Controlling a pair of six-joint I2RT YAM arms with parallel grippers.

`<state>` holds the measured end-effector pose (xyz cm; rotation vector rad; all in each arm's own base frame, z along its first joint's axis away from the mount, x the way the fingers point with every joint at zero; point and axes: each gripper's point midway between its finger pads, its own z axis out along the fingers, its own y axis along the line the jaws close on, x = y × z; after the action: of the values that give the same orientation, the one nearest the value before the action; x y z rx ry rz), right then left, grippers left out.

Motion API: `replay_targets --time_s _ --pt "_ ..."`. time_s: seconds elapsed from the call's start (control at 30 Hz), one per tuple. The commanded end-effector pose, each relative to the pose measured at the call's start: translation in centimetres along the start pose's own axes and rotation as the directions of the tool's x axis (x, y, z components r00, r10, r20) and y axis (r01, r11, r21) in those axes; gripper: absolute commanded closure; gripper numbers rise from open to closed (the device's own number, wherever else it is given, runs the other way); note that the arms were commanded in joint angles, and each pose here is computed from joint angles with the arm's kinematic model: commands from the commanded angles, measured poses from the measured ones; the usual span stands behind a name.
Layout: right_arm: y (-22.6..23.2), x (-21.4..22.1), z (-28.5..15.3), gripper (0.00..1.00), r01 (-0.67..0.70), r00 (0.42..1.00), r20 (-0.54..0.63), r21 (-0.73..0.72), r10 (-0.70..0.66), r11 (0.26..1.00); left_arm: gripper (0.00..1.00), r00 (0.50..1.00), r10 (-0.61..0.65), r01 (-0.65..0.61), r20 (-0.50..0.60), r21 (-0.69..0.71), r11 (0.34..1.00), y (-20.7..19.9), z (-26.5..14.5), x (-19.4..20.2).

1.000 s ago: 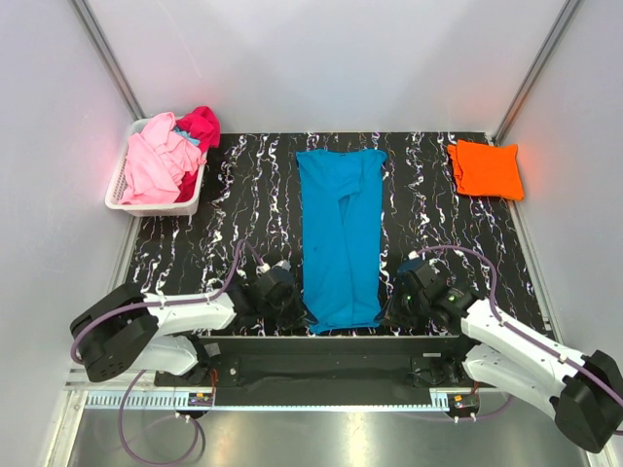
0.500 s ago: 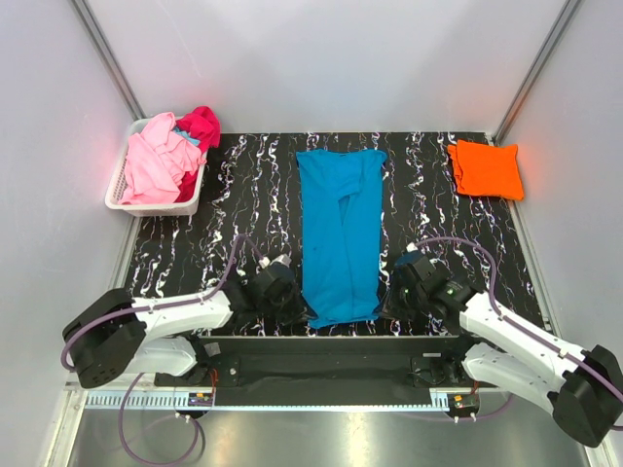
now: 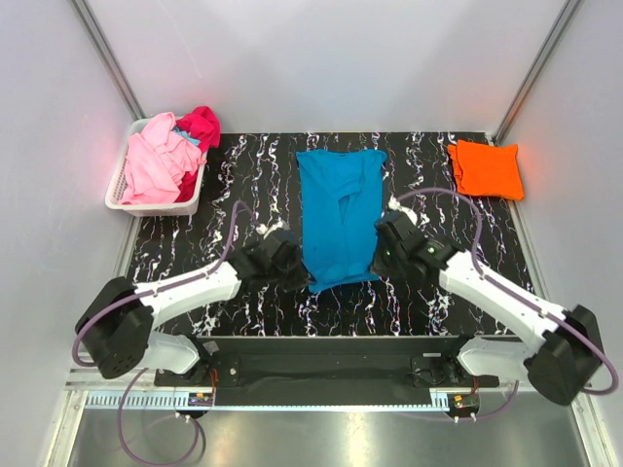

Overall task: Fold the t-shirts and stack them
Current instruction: Fold the tshirt

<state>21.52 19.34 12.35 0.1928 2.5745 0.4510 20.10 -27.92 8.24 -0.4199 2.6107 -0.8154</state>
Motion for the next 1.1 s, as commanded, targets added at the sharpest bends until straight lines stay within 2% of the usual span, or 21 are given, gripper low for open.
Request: replay_targets --time_s 0.0,0.1,0.17,0.2,0.33,0.5,0.6,0.63,0.7,0.77,0.83,0.87,0.9,0.93,0.97,1.0,1.07 --pt "0.3 -5.2 0.5 1.0 0.109 0.982 0.142 0.104 -0.123 0.989 1.0 0.997 0.029 -0.026 0.075 -0.035 0.999 -0.4 0.3 -4.1" --pt "1.0 -8.2 1.6 1.0 0.13 0.971 0.183 0.139 -0.155 0.982 1.0 0.994 0.045 -0.042 0.098 -0.037 0.998 -1.4 1.2 -7.1" --pt "1.4 -10.8 2.0 1.0 0.117 0.964 0.22 0.139 -0.146 0.983 1.0 0.996 0.067 -0.063 0.067 -0.054 0.997 -1.1 2.7 -8.4" --pt "1.0 -11.2 3.0 1.0 0.113 0.967 0.208 0.153 -0.144 0.982 1.0 0.995 0.073 -0.071 0.063 -0.028 0.997 -2.4 3.0 -9.5" --pt "0.6 -14.6 5.4 1.0 0.082 0.966 0.23 0.144 -0.114 0.986 1.0 0.993 0.118 -0.118 0.024 -0.022 0.993 -3.1 5.9 -13.0" --pt "-0.8 -16.5 10.5 1.0 0.056 0.976 0.199 0.154 -0.087 0.987 1.0 0.993 0.117 -0.118 -0.02 -0.037 0.992 -2.9 11.0 -16.8" --pt "-1.0 -16.9 13.4 1.0 0.069 0.981 0.167 0.149 -0.094 0.986 1.0 0.993 0.115 -0.115 -0.014 -0.018 0.993 -3.6 12.2 -18.9" --pt "-0.7 -17.8 13.8 1.0 0.074 0.978 0.181 0.143 -0.1 0.987 0.99 0.993 0.112 -0.113 -0.021 -0.028 0.993 -2.9 13.1 -19.3" --pt "-1.3 -18.0 15.6 1.0 0.083 0.979 0.172 0.163 -0.111 0.983 0.86 0.992 0.126 -0.126 0.003 -0.018 0.992 -3.4 13.6 -20.7" --pt "-1.6 -19.4 16.6 0.87 0.093 0.973 0.195 0.179 -0.128 0.98 0.72 0.986 0.164 -0.163 0.026 -0.019 0.986 -3.1 14.0 -21.5" --pt "-1.6 -21.1 16.8 0.68 0.082 0.963 0.238 0.184 -0.125 0.979 0.66 0.971 0.212 -0.222 0.111 0.088 0.971 -5.0 13.9 -23.1" --pt "-2.5 -21.8 17.1 0.48 0.065 0.961 0.251 0.213 -0.119 0.975 0.63 0.968 0.207 -0.221 0.141 0.09 0.971 -4.2 13.4 -22.7" --pt "-2.7 -22.5 17.0 0.44 0.056 0.957 0.265 0.219 -0.114 0.974 0.62 0.949 0.208 -0.244 0.236 0.135 0.96 -5.6 12.6 -24.2" --pt "-2.7 -23.4 16.9 0.43 0.043 0.95 0.292 0.222 -0.108 0.974 0.6 0.942 0.18 -0.229 0.284 0.15 0.962 -5.7 12.0 -24.8" --pt "-3.7 -24.1 16.9 0.43 0.021 0.944 0.315 0.254 -0.103 0.967 0.58 0.942 0.16 -0.207 0.294 0.134 0.969 -4.2 12.0 -24.2" --pt "-4.1 -24.7 16.8 0.43 0.01 0.938 0.332 0.264 -0.1 0.964 0.57 0.911 0.144 -0.221 0.387 0.161 0.962 -5.7 10.1 -25.8" --pt "-4.6 -26.1 16.5 0.43 -0.031 0.92 0.385 0.266 -0.076 0.963 0.55 0.903 0.112 -0.195 0.414 0.165 0.967 -5.0 9.5 -25.6"
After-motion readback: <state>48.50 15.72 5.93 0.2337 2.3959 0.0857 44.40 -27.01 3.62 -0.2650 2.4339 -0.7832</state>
